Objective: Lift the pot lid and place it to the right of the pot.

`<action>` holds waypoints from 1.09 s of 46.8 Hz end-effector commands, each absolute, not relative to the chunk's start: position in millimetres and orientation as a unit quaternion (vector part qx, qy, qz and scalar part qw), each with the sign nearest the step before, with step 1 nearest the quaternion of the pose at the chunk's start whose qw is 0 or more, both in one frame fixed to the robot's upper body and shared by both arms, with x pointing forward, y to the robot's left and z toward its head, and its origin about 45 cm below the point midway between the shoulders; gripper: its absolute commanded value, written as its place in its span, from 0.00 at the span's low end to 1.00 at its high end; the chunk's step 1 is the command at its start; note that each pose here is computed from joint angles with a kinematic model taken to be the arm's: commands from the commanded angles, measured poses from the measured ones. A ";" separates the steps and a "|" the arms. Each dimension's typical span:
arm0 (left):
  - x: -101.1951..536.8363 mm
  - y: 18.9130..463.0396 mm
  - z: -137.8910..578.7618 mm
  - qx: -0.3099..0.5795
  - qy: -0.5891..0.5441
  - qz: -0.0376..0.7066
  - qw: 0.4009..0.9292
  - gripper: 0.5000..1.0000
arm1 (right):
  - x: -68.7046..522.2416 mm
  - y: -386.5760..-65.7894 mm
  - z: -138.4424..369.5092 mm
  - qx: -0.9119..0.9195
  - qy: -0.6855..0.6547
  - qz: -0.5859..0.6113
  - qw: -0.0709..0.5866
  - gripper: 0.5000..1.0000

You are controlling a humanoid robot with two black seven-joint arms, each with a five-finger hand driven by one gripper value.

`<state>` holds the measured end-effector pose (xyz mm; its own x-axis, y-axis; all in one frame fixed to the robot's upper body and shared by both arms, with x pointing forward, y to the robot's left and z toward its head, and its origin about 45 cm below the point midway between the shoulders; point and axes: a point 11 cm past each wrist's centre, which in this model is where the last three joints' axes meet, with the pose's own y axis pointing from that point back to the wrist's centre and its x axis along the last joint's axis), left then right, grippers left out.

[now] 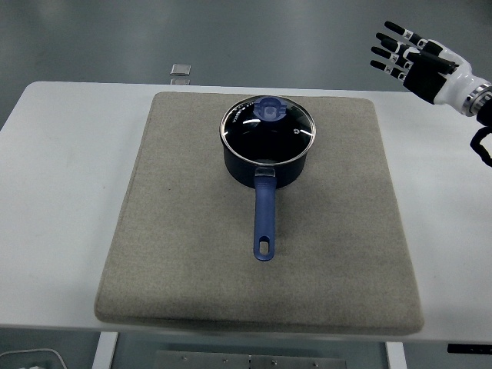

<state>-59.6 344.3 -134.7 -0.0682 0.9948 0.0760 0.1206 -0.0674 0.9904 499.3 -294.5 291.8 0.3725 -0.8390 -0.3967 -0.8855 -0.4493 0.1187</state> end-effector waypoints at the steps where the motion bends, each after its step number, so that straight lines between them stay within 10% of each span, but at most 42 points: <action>1: -59.7 344.9 -134.7 0.529 0.528 0.505 0.432 1.00 | 499.3 -294.6 291.6 -0.826 0.522 0.204 0.057 0.86; 51: -54.1 344.3 -135.0 0.526 0.526 0.506 0.436 1.00 | 498.2 -294.7 289.5 -0.839 0.519 0.164 0.010 0.85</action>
